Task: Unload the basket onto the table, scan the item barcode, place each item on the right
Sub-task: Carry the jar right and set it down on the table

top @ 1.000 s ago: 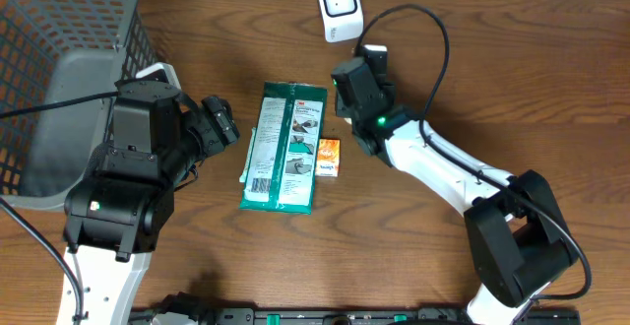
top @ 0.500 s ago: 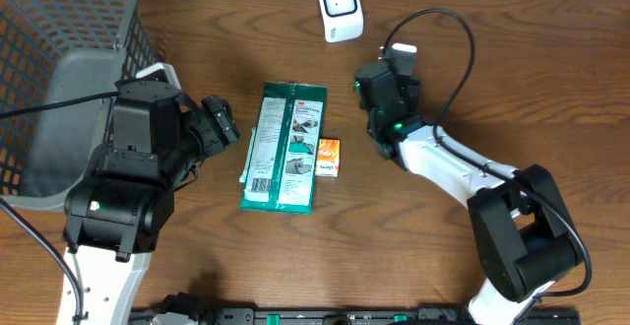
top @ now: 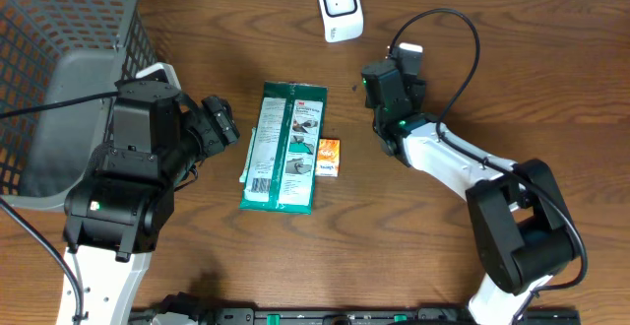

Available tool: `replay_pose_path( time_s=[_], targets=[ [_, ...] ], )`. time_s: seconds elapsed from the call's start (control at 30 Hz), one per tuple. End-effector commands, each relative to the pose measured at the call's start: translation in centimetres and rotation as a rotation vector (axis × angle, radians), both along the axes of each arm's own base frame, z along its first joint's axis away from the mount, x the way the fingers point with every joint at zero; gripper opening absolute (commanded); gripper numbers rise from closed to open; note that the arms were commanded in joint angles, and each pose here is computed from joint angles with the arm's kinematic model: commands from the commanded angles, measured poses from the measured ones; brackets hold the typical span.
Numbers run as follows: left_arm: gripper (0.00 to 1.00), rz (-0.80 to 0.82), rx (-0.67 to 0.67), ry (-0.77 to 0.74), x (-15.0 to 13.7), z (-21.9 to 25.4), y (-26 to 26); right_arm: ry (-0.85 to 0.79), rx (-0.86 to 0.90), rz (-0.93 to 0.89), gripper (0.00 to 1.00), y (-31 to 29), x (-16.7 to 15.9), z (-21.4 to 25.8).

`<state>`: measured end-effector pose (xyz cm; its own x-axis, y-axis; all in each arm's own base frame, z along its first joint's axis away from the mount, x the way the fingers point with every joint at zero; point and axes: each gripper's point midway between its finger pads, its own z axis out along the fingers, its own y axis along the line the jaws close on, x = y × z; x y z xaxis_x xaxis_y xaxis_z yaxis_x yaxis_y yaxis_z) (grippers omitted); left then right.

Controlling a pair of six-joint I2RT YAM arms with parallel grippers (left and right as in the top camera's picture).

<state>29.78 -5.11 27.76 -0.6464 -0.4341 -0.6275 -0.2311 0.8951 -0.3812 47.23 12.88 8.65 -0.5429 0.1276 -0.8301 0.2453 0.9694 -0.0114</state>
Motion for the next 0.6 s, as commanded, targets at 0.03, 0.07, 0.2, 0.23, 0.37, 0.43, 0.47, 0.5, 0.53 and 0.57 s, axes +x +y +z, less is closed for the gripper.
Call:
replay_pose_path(
  time_s=[0.03,0.07,0.2,0.23,0.37,0.43,0.47,0.5,0.53,0.57],
  targets=[
    [0.86,0.004,0.021,-0.019,0.1,0.7,0.4,0.014,-0.018,-0.015,0.60,-0.3,-0.1,-0.8],
    [0.86,0.004,0.021,-0.019,0.1,0.7,0.4,0.015,-0.018,-0.013,0.61,-0.2,-0.2,-0.9],
    [0.86,0.004,0.021,-0.019,0.1,0.7,0.4,0.015,-0.018,-0.008,0.66,0.0,-0.2,-0.9],
    [0.86,0.004,0.021,-0.019,0.1,0.7,0.4,0.017,-0.019,-0.007,0.66,0.1,-0.3,-0.9],
    [0.86,0.004,0.021,-0.019,0.1,0.7,0.4,0.033,-0.027,-0.002,0.73,0.2,-0.6,-1.2],
    [0.86,0.004,0.021,-0.019,0.1,0.7,0.4,0.045,-0.034,-0.001,0.80,0.1,-0.8,-1.4],
    [0.86,0.004,0.021,-0.019,0.1,0.7,0.4,0.052,-0.037,0.001,0.81,0.2,-0.9,-1.5],
    [0.86,0.004,0.021,-0.019,0.1,0.7,0.4,0.058,-0.040,0.005,0.82,0.3,-1.1,-1.6],
    [0.86,0.004,0.021,-0.019,0.1,0.7,0.4,0.060,-0.041,0.008,0.83,0.4,-1.1,-1.7],
    [0.86,0.004,0.021,-0.019,0.1,0.7,0.4,0.061,-0.042,0.012,0.89,0.6,-1.2,-1.7]
  ],
)
